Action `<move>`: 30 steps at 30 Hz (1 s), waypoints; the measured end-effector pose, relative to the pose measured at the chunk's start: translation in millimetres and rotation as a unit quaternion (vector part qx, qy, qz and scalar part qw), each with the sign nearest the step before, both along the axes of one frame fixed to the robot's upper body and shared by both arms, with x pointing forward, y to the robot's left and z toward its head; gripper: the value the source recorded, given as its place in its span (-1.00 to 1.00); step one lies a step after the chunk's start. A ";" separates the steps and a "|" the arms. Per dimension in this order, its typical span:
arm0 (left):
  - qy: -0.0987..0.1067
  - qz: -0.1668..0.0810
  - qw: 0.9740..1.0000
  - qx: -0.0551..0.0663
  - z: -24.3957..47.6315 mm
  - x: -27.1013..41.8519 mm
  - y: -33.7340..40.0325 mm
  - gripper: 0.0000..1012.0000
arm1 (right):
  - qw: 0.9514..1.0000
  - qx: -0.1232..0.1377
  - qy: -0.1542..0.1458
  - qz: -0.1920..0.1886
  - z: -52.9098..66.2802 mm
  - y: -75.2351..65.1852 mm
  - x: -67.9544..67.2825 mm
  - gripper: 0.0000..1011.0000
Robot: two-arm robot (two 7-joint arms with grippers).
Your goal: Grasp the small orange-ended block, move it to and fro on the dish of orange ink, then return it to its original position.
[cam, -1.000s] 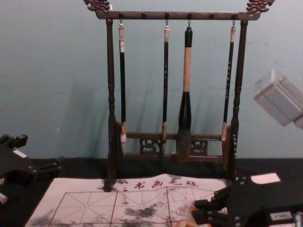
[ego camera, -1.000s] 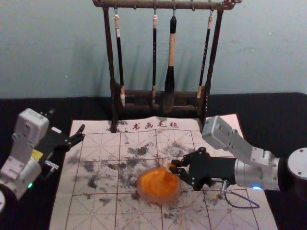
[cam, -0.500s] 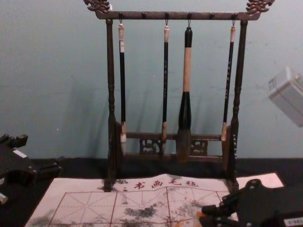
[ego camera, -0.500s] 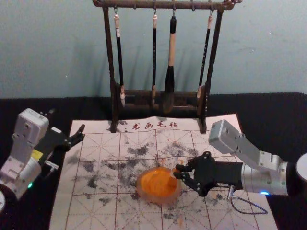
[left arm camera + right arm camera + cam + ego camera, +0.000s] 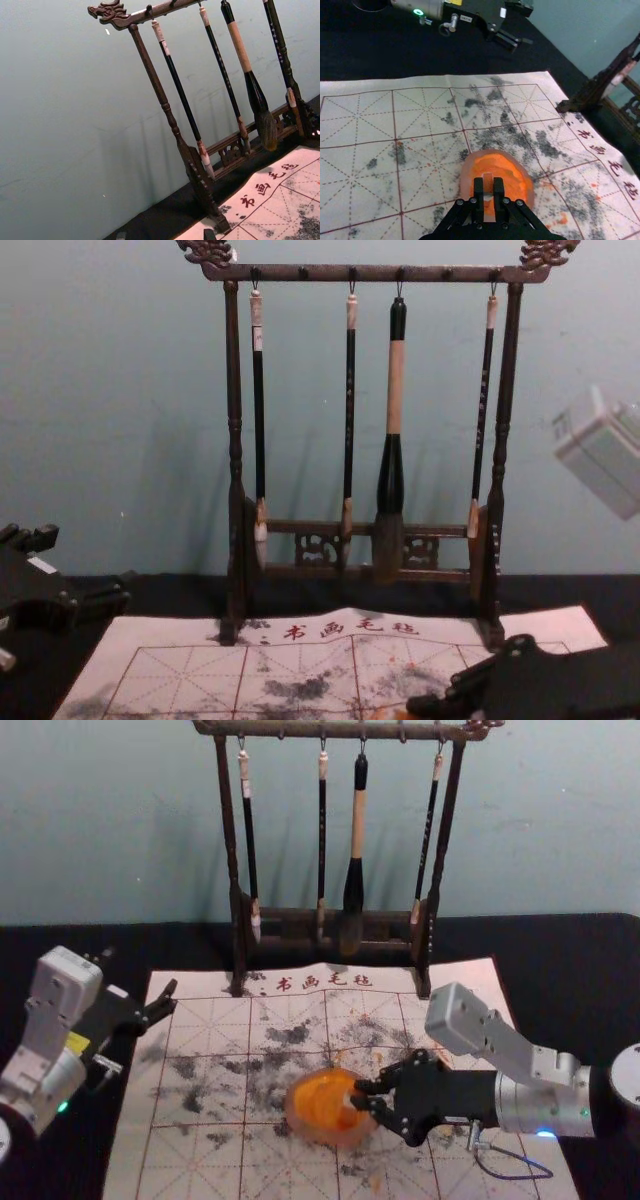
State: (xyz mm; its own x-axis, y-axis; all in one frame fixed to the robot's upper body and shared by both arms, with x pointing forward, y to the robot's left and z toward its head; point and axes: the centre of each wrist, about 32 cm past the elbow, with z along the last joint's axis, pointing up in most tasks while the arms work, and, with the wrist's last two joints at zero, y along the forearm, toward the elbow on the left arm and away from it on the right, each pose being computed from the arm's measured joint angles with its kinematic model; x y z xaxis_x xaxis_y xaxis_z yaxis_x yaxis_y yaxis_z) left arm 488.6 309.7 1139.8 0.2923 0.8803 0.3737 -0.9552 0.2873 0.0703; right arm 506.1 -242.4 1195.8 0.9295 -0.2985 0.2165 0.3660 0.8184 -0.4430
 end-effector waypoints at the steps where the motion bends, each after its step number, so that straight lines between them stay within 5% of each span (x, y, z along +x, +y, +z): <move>1: 0.000 0.000 1.000 0.000 0.0 0.0 0.0 0.98 | 1.000 0.000 0.000 0.003 0.0 1.2 0.0 -0.84; 30: 0.000 0.000 1.000 0.000 0.0 0.0 0.0 0.98 | 1.000 -0.006 -0.002 0.010 0.3 19.0 16.2 -0.84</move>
State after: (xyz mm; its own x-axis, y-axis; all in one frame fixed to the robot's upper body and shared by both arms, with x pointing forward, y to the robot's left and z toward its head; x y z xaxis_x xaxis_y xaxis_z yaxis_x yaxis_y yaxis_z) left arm 488.6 309.7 1139.8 0.2923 0.8803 0.3737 -0.9552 0.2874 0.0703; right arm 522.2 -223.4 1196.2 0.9346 -0.2774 0.2227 0.3510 0.8206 -0.4509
